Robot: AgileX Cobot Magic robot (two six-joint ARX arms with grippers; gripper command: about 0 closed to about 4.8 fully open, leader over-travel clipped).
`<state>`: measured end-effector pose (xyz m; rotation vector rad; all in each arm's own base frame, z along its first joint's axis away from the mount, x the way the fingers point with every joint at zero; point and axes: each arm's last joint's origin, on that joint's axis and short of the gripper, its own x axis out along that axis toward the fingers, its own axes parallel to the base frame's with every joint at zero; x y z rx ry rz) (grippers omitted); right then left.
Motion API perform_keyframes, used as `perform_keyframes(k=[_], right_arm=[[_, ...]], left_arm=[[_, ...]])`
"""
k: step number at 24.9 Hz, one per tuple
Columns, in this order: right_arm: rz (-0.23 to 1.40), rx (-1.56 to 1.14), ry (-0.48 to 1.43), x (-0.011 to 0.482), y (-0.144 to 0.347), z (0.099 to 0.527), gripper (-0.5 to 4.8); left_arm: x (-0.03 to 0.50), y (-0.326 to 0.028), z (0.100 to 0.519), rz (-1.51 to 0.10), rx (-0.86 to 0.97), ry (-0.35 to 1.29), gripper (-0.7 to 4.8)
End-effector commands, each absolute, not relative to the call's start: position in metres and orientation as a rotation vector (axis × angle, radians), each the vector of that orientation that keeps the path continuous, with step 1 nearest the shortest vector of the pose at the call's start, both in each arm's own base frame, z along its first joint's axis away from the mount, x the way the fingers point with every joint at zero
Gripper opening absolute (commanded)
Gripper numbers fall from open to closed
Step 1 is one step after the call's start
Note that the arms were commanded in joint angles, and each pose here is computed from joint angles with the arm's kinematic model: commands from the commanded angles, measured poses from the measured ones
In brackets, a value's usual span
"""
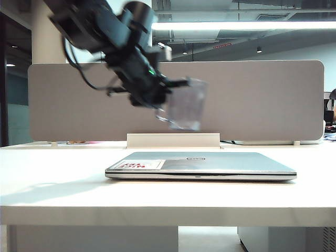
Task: Pick up the water cup and place it on the left side of the laptop.
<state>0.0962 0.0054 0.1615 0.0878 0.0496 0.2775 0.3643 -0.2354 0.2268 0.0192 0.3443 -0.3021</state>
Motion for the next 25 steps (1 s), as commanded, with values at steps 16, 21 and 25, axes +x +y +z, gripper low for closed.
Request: perform_keyframes(k=[16, 21, 25], right_arm=[[0.276, 0.091, 0.065, 0.096, 0.005, 0.159, -0.01], [0.275, 0.091, 0.067, 0.096, 0.005, 0.159, -0.01], [0.275, 0.092, 0.071, 0.096, 0.005, 0.159, -0.01]], left_arm=[[0.385, -0.105, 0.239, -0.339, 0.066, 0.398, -0.06], [0.378, -0.085, 0.214, -0.337, -0.007, 0.371, -0.06], [0.37, -0.069, 0.194, -0.298, -0.038, 0.344, -0.06]])
